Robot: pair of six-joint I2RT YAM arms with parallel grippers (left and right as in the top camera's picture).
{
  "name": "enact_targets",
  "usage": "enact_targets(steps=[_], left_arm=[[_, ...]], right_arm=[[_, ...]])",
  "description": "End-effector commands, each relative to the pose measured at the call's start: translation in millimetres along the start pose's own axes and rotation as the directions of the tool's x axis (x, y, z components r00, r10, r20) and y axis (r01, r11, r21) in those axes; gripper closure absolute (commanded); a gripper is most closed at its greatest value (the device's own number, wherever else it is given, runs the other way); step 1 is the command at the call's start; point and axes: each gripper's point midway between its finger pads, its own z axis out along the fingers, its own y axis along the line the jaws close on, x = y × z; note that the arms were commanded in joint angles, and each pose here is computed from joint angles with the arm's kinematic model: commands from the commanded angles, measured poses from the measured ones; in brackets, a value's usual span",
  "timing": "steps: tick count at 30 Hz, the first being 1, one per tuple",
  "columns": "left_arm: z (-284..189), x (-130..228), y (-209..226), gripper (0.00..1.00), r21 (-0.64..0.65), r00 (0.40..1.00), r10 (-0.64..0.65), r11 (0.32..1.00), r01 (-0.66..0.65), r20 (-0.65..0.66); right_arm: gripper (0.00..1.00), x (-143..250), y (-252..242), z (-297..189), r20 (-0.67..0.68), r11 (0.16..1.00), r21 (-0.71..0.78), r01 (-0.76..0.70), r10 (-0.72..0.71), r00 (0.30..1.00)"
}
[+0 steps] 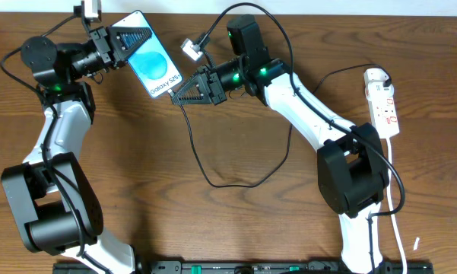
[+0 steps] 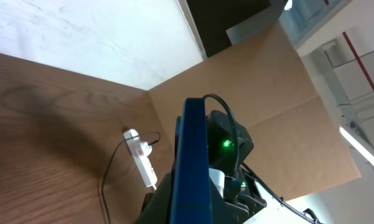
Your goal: Plug charger to phone and switch on socket
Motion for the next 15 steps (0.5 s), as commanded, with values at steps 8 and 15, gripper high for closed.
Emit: enact_targets(steps=[8, 15], left_arm=[[8.0, 16.1, -11.9, 0.92, 0.032, 0.995, 0.045, 0.999, -0.042, -0.094], [8.0, 16.1, -11.8, 0.92, 0.032, 0.995, 0.044, 0.999, -0.041, -0.094]], right_arm=[[0.99, -7.0, -20.1, -1.0, 0.036, 0.994, 0.11, -0.017, 0.013, 0.999], [0.99, -7.8, -22.3, -1.2, 0.041, 0.992, 0.122, -0.026, 0.021, 0.999]])
